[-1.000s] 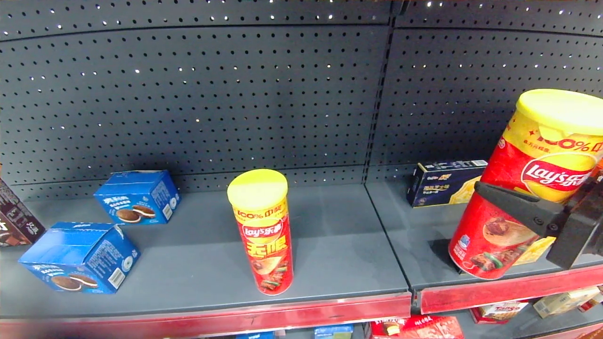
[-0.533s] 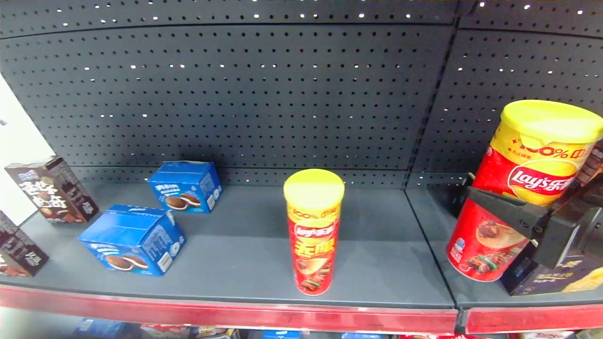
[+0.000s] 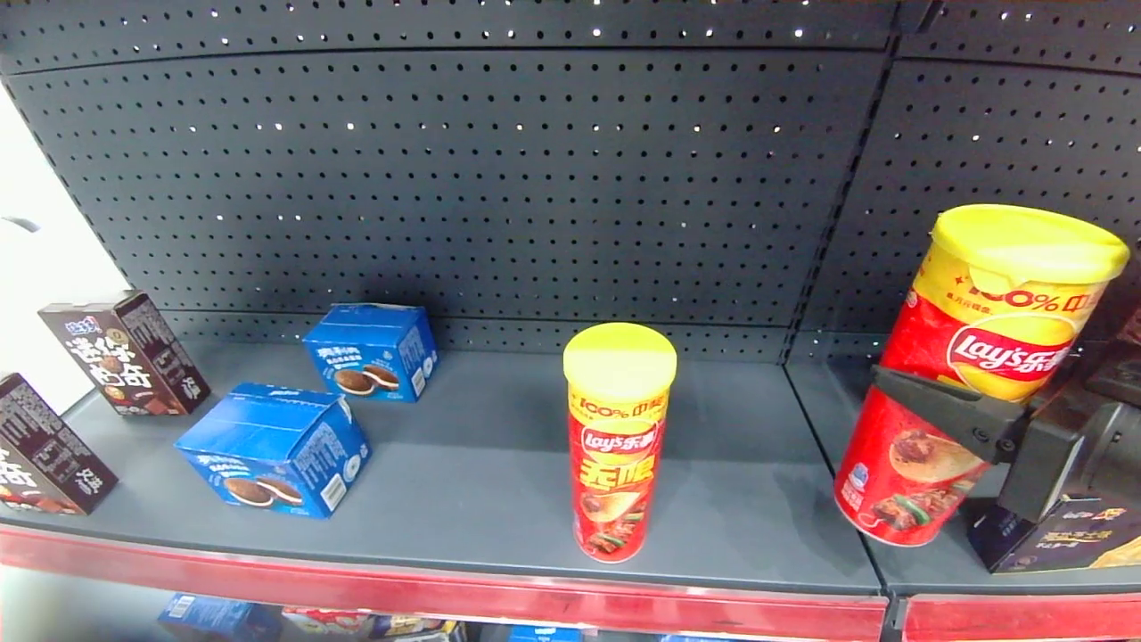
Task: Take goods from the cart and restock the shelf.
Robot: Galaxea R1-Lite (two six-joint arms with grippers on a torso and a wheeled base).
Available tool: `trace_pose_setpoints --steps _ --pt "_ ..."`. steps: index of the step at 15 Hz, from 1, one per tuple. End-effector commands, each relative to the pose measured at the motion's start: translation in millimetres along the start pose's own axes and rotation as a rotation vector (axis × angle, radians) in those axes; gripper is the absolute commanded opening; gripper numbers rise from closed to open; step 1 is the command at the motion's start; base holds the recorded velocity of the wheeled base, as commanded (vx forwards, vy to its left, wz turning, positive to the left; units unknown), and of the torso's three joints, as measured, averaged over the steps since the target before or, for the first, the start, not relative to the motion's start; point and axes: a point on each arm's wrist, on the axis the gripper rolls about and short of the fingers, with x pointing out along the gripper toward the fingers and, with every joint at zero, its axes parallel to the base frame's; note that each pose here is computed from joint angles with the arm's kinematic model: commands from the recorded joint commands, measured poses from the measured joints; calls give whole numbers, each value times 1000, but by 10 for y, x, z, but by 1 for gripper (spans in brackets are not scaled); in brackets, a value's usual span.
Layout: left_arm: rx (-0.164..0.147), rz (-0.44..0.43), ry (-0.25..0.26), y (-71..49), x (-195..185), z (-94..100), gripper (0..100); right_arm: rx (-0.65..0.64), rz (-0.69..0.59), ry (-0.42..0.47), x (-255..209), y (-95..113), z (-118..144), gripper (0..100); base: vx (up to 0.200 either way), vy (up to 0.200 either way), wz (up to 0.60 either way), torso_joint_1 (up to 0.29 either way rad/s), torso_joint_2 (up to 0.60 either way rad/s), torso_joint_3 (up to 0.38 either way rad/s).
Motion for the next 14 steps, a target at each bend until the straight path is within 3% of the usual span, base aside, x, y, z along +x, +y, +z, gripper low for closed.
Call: trace_pose_setpoints --steps 1,14 --pt "-1 1 0 0 0 0 100 1 17 19 39 13 -39 0 0 0 0 0 0 0" --pt "-1 1 0 0 0 0 100 46 33 -23 973 128 -339 0 0 0 0 0 0 0"
